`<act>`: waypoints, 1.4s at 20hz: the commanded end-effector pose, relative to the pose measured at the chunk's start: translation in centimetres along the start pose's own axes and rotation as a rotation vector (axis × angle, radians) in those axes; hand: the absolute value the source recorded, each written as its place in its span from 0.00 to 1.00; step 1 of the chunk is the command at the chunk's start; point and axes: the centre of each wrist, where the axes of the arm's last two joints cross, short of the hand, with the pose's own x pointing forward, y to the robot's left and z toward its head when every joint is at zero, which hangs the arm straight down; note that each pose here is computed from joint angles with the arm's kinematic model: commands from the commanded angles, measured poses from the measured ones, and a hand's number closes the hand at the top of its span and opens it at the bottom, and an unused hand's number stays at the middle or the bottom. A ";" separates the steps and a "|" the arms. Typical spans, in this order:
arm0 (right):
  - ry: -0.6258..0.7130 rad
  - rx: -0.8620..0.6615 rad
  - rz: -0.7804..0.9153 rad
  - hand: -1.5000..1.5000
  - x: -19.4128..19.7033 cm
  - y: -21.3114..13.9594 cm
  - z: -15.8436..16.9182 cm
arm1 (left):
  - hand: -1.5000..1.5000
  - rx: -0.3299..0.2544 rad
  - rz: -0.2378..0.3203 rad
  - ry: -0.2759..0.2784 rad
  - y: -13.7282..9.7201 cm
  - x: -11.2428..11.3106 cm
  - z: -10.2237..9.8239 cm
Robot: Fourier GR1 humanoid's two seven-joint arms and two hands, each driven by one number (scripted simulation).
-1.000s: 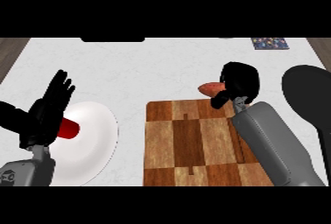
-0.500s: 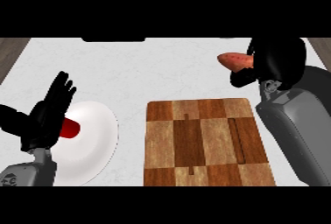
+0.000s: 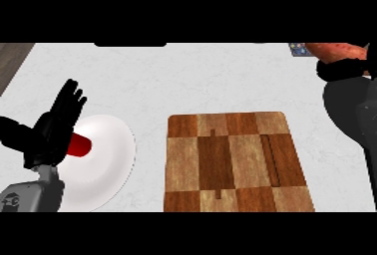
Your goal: Pick the sweet potato from the cutting board and place it in the pan
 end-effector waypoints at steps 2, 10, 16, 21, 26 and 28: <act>0.057 -0.041 -0.040 1.00 -6.9 0.1 -2.3 | 0.50 -0.001 0.008 0.005 -0.2 -0.9 0.1; 0.115 -0.059 -0.087 1.00 -16.6 4.4 -5.7 | 0.50 0.004 0.004 0.003 -1.8 1.7 -0.6; 0.062 -0.023 -0.148 1.00 -20.3 8.1 -6.4 | 0.50 -0.031 0.010 0.005 0.2 0.7 0.4; 0.024 0.045 -0.139 1.00 -21.3 10.9 -6.9 | 0.50 -0.057 -0.003 0.019 -1.1 0.5 -0.1; 0.145 0.129 -0.133 1.00 -23.1 13.0 -6.0 | 0.50 -0.049 0.024 0.003 -1.2 0.3 -0.1; 0.292 0.160 -0.196 0.00 -23.1 13.8 -5.5 | 0.50 -0.028 0.012 -0.020 -1.1 0.4 -0.7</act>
